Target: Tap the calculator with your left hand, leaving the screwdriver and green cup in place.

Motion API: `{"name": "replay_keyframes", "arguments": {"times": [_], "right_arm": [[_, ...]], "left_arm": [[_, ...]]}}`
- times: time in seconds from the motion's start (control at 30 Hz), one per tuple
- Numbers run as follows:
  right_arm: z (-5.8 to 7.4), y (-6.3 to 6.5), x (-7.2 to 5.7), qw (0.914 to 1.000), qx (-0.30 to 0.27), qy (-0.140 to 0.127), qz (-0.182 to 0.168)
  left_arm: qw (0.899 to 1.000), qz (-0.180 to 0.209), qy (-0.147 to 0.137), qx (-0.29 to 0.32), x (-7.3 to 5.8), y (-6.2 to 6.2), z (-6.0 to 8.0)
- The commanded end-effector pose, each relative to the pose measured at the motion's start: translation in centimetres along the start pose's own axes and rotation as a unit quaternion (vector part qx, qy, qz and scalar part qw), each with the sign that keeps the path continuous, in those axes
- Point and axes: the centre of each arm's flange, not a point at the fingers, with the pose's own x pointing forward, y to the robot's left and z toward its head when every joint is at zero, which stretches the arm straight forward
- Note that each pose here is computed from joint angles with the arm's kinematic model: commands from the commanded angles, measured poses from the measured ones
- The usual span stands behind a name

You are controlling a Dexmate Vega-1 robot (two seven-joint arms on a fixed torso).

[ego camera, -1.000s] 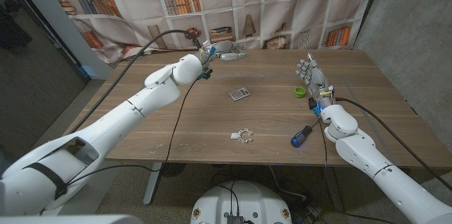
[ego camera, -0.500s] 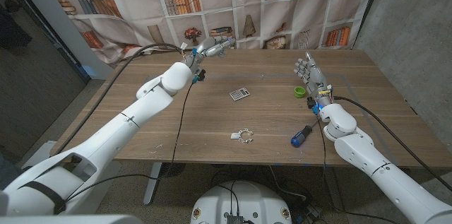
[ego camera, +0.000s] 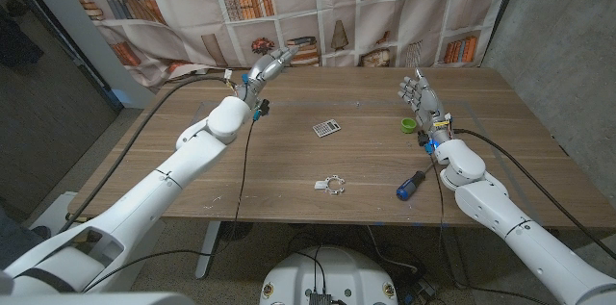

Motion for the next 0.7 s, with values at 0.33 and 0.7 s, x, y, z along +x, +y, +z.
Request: {"name": "replay_keyframes", "arguments": {"times": [0.33,0.7], "right_arm": [[1.2,0.4,0.1,0.9999,-0.006,-0.005,0.010],[1.2,0.2,1.2,0.9998,-0.004,-0.007,0.019]], "left_arm": [[0.993,0.060,0.011,-0.097,-2.0,1.1,-3.8],[0.993,0.065,0.011,-0.099,-1.9,0.7,-3.5]]}}
